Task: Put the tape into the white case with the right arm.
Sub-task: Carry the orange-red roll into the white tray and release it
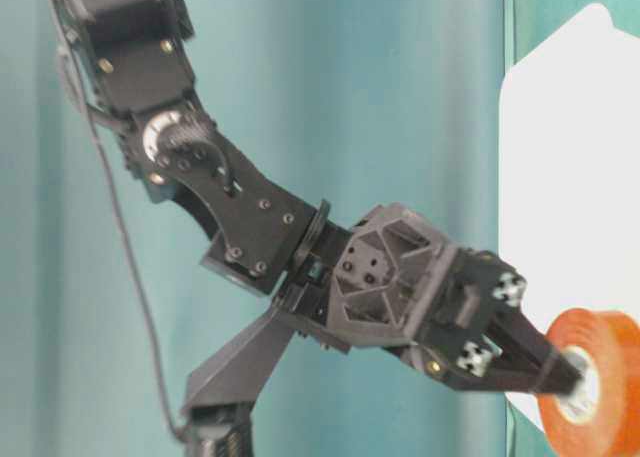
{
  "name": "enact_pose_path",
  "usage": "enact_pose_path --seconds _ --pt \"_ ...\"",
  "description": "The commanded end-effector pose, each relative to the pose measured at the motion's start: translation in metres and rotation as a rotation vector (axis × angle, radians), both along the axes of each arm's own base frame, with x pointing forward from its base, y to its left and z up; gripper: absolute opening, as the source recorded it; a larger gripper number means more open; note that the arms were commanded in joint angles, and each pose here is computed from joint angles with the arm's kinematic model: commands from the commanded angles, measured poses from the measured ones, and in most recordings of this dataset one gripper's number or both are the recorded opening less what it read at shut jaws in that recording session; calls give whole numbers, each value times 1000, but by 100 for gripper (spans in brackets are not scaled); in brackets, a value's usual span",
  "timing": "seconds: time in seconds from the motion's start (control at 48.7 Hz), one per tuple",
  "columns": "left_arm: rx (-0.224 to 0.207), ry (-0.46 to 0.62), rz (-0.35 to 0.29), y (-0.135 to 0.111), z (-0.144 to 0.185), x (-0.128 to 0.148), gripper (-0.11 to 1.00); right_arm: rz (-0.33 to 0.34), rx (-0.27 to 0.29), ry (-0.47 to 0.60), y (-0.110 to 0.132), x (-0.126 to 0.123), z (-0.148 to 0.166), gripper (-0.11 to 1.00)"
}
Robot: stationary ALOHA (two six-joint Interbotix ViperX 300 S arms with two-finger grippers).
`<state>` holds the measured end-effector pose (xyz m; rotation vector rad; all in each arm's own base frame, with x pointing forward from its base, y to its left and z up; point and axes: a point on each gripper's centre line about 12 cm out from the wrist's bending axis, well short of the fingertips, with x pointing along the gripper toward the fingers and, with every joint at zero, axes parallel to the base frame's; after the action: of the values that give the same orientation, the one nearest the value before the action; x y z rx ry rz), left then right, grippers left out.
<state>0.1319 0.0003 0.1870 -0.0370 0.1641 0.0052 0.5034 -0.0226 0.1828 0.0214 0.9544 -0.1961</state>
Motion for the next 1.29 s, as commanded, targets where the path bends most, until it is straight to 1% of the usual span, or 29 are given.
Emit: enact_pose_path --seconds 0.0,0.103,0.164,0.329,0.452,0.596,0.863,0.904,0.966,1.028,1.089,1.11,1.13,1.151,1.212,1.274 --pt "2 -12 2 0 5 1 0 -39 -6 -73 -22 -1 29 1" --pt "0 -11 2 0 4 1 0 -82 -21 -90 -50 -3 29 1" --pt "0 -12 2 0 5 1 0 -102 -25 -109 -63 -3 29 1" --pt "0 -12 2 0 5 1 0 -137 -20 -145 -85 -3 22 1" --pt "2 -12 2 0 5 1 0 -149 -18 -141 -92 -4 14 1" --pt "2 -12 2 0 5 1 0 -147 -17 -131 -93 -7 7 1" --pt "0 -12 2 0 5 1 0 -131 -16 -177 -91 -3 9 1" --pt "0 -12 2 0 5 1 0 -131 -16 -180 -91 -3 10 5" --pt "0 -11 2 0 4 1 0 -131 -16 -178 -91 -3 9 18" --pt "0 -12 2 0 5 1 0 -130 -17 -175 -91 -4 8 34" --pt "0 -12 2 0 5 1 0 -130 -17 -172 -91 -4 7 54" --pt "0 -12 2 0 5 1 0 -130 -15 -172 -91 -5 7 60" --pt "2 -12 2 0 5 1 0 -129 -16 -172 -91 -5 6 63" --pt "2 -12 2 0 5 1 0 -130 -15 -170 -91 -5 6 63" --pt "0 -12 2 0 5 1 0 -130 -14 -169 -91 -6 5 56" --pt "0 -12 2 0 5 1 0 -130 -14 -167 -91 -6 4 56"
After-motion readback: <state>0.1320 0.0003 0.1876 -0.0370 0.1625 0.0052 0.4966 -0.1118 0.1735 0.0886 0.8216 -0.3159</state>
